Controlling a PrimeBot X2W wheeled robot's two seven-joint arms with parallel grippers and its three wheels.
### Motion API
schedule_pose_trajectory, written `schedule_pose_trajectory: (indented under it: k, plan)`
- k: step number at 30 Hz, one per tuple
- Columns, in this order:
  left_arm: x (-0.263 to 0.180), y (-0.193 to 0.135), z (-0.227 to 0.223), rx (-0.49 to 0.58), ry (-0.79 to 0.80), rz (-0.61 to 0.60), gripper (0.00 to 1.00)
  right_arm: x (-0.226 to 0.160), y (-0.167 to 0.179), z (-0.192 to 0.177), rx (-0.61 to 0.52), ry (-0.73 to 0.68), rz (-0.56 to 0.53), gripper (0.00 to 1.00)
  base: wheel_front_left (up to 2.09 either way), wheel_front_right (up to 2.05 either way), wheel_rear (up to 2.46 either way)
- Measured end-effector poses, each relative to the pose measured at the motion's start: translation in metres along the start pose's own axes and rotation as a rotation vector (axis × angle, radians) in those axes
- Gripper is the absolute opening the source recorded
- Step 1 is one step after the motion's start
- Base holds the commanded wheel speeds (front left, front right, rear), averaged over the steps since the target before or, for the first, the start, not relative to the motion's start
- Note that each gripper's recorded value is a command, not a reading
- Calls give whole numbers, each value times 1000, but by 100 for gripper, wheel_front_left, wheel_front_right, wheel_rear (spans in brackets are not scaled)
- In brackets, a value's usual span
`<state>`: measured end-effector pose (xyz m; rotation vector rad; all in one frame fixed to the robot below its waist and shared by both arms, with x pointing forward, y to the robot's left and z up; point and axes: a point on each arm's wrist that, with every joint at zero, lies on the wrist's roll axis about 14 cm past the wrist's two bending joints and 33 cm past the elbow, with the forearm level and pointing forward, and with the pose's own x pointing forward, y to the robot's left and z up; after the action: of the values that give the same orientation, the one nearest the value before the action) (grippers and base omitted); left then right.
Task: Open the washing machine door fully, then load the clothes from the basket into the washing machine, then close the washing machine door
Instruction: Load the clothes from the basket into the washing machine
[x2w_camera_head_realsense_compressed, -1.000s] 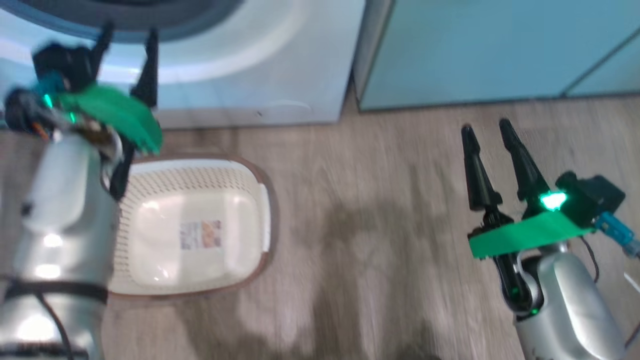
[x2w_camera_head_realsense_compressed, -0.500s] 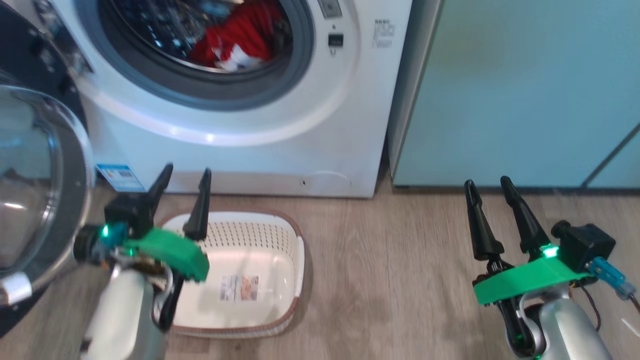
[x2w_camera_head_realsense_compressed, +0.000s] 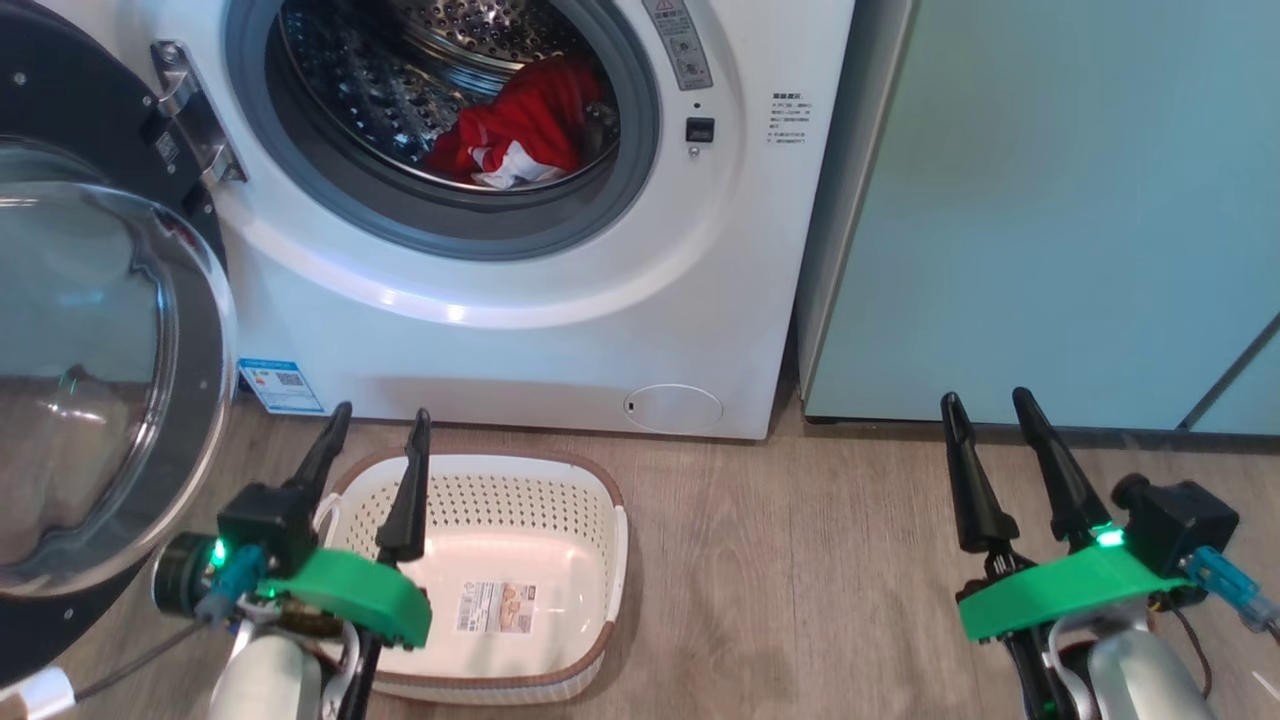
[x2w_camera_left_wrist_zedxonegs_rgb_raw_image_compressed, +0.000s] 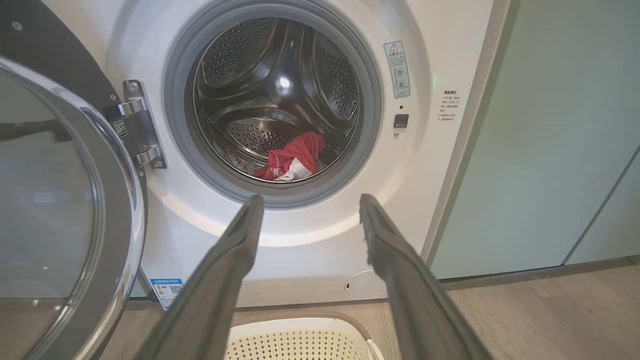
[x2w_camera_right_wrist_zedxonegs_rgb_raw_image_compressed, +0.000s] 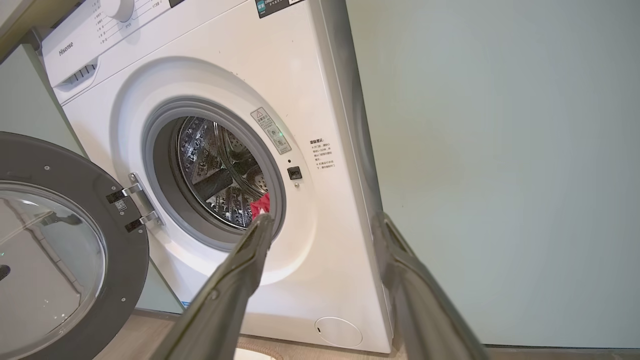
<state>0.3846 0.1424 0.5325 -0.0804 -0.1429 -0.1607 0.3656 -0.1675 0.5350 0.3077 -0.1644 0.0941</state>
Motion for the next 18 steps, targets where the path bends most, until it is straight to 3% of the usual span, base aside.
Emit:
schedule_pose_trajectory:
  k: [18]
  plan:
    - [-9,-5,-6,-9,13,18,100,1,0,-1,6,2,-4,100,0,0,0]
